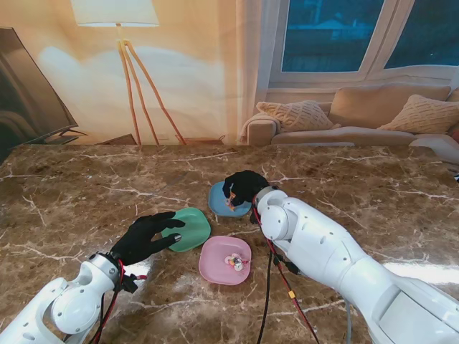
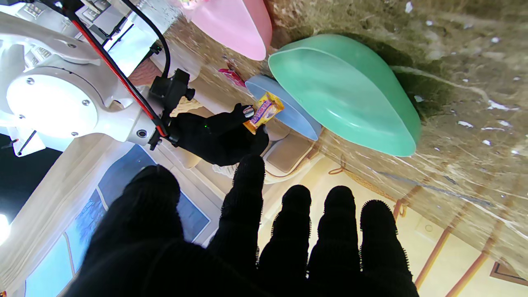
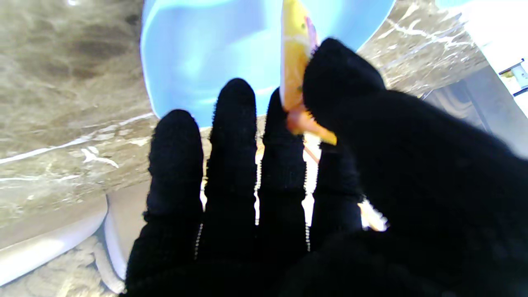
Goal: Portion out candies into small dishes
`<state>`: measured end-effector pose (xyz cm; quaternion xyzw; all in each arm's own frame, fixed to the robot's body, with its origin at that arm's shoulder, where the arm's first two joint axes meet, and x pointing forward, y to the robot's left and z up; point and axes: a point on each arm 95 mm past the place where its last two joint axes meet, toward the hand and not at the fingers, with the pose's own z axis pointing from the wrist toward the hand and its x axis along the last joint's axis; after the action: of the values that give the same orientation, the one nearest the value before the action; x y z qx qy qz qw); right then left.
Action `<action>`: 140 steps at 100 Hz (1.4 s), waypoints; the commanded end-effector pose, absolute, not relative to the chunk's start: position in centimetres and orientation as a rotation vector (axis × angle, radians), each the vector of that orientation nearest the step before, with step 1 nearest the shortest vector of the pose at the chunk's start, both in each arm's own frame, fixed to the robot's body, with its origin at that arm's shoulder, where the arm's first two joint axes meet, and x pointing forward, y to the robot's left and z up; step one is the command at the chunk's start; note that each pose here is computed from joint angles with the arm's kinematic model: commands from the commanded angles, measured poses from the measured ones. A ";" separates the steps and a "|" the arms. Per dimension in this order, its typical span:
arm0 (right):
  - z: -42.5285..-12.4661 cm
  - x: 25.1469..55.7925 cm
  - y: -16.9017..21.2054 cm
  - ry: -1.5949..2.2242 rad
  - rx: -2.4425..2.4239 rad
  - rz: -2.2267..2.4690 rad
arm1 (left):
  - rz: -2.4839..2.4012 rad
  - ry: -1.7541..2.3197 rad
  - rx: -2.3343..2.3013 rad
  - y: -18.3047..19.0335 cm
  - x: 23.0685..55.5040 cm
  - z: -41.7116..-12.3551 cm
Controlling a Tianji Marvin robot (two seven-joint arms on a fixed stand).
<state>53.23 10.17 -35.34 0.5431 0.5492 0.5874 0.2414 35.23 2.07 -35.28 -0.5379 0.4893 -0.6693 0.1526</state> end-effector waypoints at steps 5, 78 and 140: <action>-35.6 52.6 9.5 1.528 1.485 1.585 | -1.909 1.413 -1.558 2.1 35.0 -35.6; -34.4 52.1 1.4 1.581 1.375 1.264 | -1.915 1.412 -1.547 1.9 35.0 -35.6; -37.2 52.8 -0.1 1.407 1.438 0.933 | -1.913 1.407 -1.545 2.0 35.0 -35.6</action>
<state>52.92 -0.11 -36.69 0.5712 0.5674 0.3884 0.4482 35.22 2.04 -35.30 -0.5361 0.4896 -0.6700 0.1547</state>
